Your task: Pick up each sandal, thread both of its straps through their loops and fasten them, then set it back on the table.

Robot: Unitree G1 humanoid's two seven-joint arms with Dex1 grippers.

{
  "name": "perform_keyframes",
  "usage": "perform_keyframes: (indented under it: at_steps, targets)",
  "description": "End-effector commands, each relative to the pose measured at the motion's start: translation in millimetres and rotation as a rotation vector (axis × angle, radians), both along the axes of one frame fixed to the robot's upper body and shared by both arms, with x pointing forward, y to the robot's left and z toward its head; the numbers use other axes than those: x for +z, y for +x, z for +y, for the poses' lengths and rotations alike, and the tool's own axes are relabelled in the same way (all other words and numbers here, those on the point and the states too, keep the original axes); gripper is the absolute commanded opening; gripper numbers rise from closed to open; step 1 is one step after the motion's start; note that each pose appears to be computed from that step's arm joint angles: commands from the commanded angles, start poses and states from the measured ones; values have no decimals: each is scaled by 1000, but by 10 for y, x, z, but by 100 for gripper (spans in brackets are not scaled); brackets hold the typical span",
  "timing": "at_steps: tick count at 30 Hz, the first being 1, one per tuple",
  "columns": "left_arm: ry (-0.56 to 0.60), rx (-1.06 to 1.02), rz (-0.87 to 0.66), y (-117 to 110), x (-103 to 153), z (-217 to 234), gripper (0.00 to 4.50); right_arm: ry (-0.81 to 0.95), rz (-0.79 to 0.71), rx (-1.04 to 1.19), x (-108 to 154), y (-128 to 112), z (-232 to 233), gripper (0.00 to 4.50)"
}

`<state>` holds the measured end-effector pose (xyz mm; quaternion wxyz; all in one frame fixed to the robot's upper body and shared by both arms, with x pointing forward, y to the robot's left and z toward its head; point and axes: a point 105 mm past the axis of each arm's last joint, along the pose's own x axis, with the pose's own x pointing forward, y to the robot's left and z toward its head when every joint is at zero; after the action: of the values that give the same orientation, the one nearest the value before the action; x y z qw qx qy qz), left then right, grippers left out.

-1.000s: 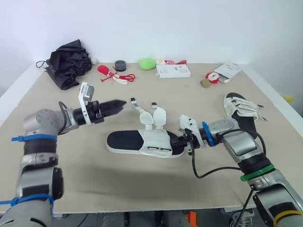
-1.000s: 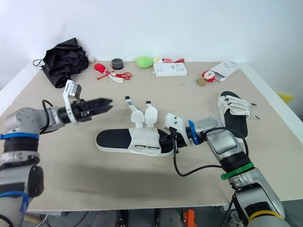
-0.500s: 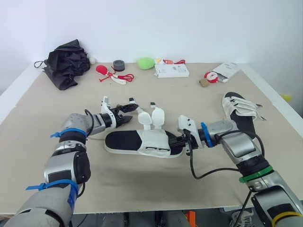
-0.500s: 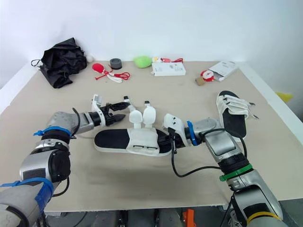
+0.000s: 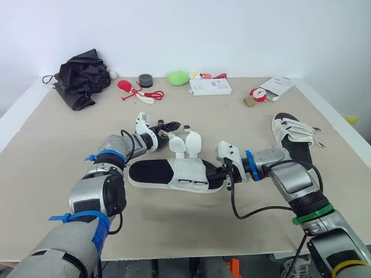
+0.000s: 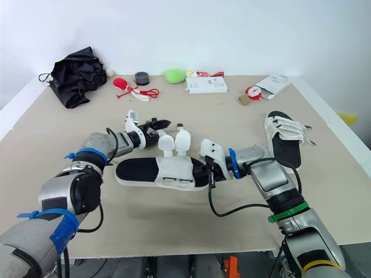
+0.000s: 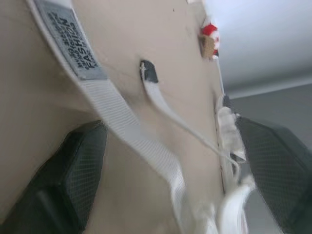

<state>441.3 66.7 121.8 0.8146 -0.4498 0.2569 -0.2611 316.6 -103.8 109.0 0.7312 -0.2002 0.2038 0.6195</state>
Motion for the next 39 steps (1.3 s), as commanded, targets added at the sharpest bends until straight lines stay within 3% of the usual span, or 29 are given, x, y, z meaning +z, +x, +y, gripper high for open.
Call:
perform_keyframes:
  at_steps: [1, 3, 7, 11, 15, 22, 28, 33, 39]
  targets:
    - [-1, 4, -20, 27, 63, -38, 284, -49, 64, -24, -214, -54, -23, 0]
    - [-2, 9, -17, 28, 50, -23, 177, -49, 64, -26, -217, -60, -26, 0]
    - [7, 6, -19, 19, 27, 11, 8, -44, 69, -30, -218, -68, -36, 0]
    - [63, -19, -48, -5, -27, 26, 8, -38, 72, -35, -218, -65, -34, 0]
    - [78, -119, -211, -59, 173, -76, 8, -35, 79, -33, -228, -94, -39, 0]
    - [180, -129, -703, -309, 690, -87, 8, -31, 91, -45, -241, -129, -82, 0]
    - [282, -240, -1149, -830, 941, -199, 8, -8, 101, -61, -241, -170, -87, 0]
    - [371, -509, -1512, -1383, 819, -302, 8, 8, 107, -79, -239, -205, -99, 0]
    - [620, -769, -1919, -1644, 467, -222, 8, 5, 113, -87, -256, -235, -117, 0]
